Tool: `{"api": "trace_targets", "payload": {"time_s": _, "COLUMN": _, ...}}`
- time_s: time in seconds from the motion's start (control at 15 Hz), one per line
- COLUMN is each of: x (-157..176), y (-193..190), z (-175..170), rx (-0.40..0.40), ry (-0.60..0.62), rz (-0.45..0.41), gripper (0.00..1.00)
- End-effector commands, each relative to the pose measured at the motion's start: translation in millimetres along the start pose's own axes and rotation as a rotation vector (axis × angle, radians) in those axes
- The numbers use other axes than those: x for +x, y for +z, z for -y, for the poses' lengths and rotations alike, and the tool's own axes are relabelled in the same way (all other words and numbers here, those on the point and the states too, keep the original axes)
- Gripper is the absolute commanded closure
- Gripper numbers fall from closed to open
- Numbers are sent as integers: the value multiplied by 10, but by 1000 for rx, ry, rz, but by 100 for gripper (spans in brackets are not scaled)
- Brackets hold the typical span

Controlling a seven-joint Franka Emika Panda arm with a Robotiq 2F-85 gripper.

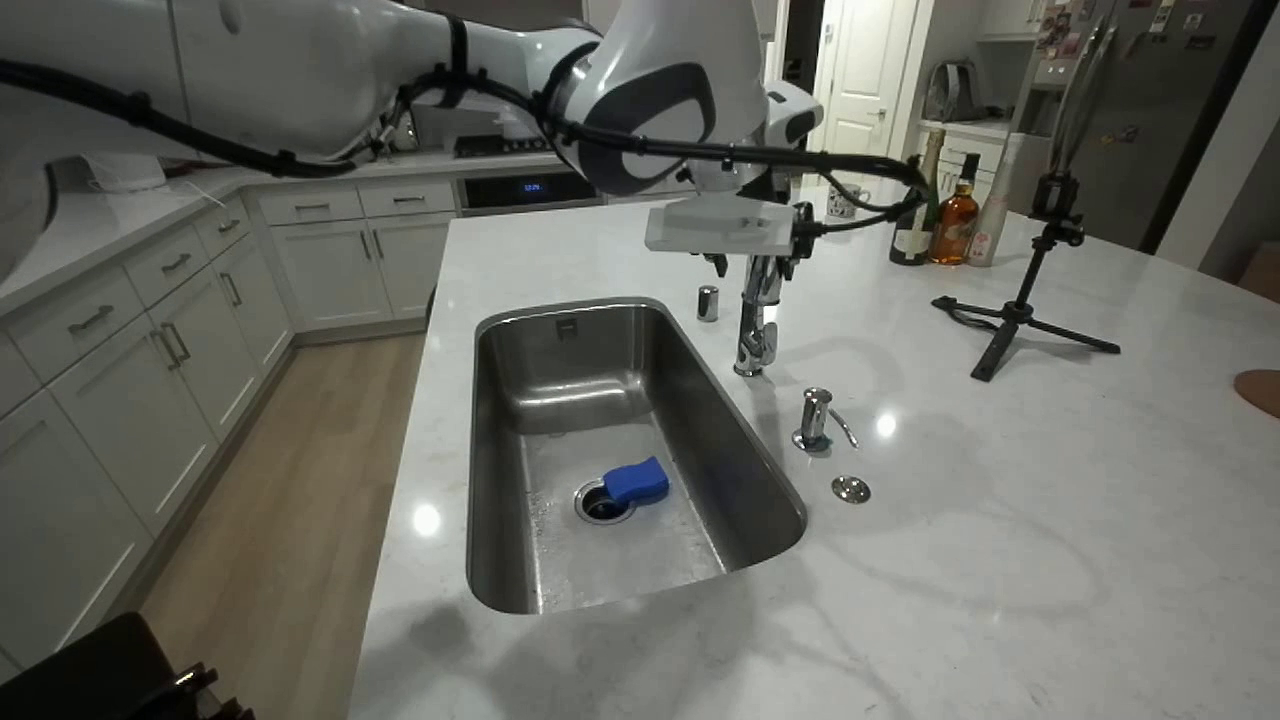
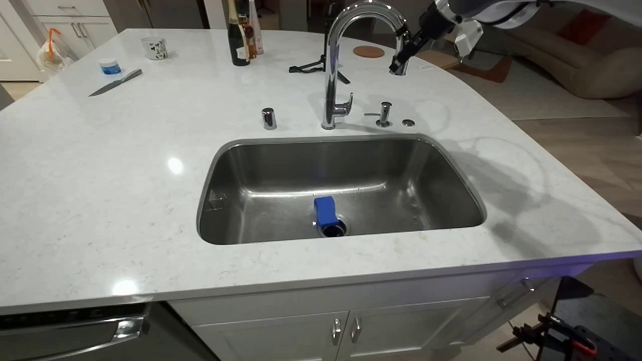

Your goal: Push back the retractable faucet into the main hose

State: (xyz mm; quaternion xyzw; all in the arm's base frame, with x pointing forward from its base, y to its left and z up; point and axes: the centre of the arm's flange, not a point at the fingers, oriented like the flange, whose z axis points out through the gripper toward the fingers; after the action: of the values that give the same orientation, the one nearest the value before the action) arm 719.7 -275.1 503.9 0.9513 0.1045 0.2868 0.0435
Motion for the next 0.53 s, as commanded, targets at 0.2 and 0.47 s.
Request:
{"api": "trace_targets", "payload": {"time_s": 0.2, "x": 402, "y": -320, "z": 140, "rx": -65, "ry": 46, "rz": 130, "gripper": 0}}
{"api": "trace_targets", "payload": {"time_s": 0.47, "x": 483, "y": -431, "z": 227, "rx": -133, "ry": 90, "rz": 236, "gripper": 0}}
